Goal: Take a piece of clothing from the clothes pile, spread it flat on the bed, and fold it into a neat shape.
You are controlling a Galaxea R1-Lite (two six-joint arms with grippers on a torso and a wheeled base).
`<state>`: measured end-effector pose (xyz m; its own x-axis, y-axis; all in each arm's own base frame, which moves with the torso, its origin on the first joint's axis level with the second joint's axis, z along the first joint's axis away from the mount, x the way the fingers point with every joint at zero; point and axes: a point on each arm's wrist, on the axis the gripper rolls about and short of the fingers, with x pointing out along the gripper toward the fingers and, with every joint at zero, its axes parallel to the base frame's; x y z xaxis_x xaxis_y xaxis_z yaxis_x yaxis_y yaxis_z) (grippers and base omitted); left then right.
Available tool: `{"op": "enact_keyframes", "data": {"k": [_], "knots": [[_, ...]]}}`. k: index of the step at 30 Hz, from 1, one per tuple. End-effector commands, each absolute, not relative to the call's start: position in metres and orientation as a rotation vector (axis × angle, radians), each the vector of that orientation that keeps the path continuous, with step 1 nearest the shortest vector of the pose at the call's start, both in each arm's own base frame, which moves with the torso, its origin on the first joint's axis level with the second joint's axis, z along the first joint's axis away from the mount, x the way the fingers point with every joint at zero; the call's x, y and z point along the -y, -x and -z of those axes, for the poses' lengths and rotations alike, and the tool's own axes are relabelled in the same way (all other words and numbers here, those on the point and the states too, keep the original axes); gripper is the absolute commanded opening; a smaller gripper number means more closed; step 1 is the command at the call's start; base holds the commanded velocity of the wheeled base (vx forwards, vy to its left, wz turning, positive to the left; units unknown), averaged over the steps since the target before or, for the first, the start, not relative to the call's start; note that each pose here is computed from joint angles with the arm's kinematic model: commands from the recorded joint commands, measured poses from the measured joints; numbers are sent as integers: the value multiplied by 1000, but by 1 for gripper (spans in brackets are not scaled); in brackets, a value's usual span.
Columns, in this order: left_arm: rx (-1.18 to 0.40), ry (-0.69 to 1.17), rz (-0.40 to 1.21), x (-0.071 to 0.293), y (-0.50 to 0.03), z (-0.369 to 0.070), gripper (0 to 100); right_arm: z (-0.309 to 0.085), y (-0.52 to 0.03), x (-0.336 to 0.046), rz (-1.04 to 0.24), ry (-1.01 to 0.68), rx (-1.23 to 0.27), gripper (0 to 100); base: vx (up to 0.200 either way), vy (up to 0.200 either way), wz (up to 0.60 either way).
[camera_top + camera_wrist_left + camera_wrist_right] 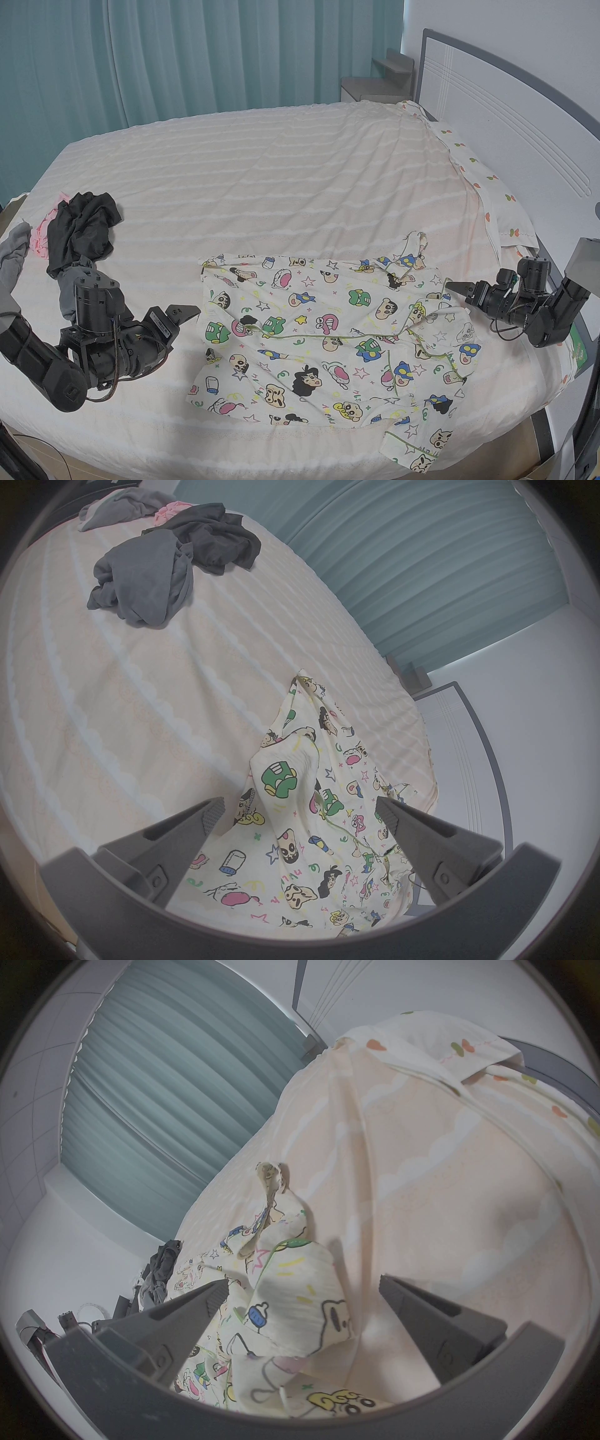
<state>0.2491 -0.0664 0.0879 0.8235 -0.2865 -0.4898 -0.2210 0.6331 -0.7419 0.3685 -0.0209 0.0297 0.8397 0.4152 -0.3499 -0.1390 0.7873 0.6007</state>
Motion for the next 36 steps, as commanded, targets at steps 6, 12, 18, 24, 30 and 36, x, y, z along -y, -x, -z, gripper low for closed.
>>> {"op": "enact_keyframes", "data": {"k": [6,12,18,24,30,36], "knots": [[-633,898,36,66,-247,-86,100,-28,-381,12,-294,-588,-520,0,0,0,0],[-639,893,35,67,-248,-84,100,-43,-378,11,-303,-578,-485,0,0,0,0],[-640,893,34,67,-247,-84,100,-59,-381,12,-311,-565,-427,0,0,0,0],[-643,893,33,67,-247,-83,100,-72,-390,13,-284,-542,-349,0,0,0,0],[-637,889,24,66,-247,-83,100,-87,-405,14,-287,-525,-275,0,0,0,0],[-634,889,22,66,-247,-83,100,-90,-420,10,-279,-515,-237,0,0,0,0]]}}
